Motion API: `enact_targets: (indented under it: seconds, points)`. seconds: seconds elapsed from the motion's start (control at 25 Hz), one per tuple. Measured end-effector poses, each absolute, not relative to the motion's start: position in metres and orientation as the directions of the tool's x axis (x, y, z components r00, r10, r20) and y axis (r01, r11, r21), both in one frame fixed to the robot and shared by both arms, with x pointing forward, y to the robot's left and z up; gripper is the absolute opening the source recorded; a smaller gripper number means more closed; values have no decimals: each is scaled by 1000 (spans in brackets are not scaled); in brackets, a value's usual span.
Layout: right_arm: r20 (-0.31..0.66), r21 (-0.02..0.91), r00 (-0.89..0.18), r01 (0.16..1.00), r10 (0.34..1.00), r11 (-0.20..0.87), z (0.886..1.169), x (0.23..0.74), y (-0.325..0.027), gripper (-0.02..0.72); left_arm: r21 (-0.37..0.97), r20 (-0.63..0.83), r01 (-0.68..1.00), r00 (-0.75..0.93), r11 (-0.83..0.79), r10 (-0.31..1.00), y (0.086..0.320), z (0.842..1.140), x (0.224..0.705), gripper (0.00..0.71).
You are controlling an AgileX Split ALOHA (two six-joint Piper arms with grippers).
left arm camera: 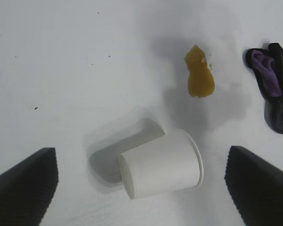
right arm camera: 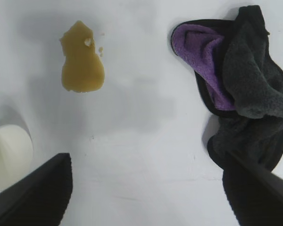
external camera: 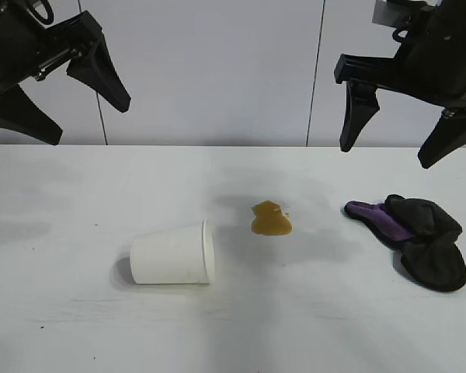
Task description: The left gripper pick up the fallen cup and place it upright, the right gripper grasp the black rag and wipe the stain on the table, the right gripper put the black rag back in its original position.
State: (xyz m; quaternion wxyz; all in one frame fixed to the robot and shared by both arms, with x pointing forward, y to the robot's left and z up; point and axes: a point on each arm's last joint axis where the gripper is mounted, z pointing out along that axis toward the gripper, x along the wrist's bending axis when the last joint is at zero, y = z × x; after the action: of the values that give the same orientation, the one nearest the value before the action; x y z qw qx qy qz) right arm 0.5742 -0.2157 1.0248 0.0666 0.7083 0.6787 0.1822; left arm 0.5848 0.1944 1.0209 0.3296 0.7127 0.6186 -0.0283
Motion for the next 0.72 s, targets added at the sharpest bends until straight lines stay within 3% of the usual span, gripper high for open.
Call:
enact_targets:
  seconds: [0.72]
  points:
    - [168, 342, 12, 937, 986, -70, 1025, 574, -216, 601, 462, -438, 887, 228, 0, 870, 195, 1022, 588, 694]
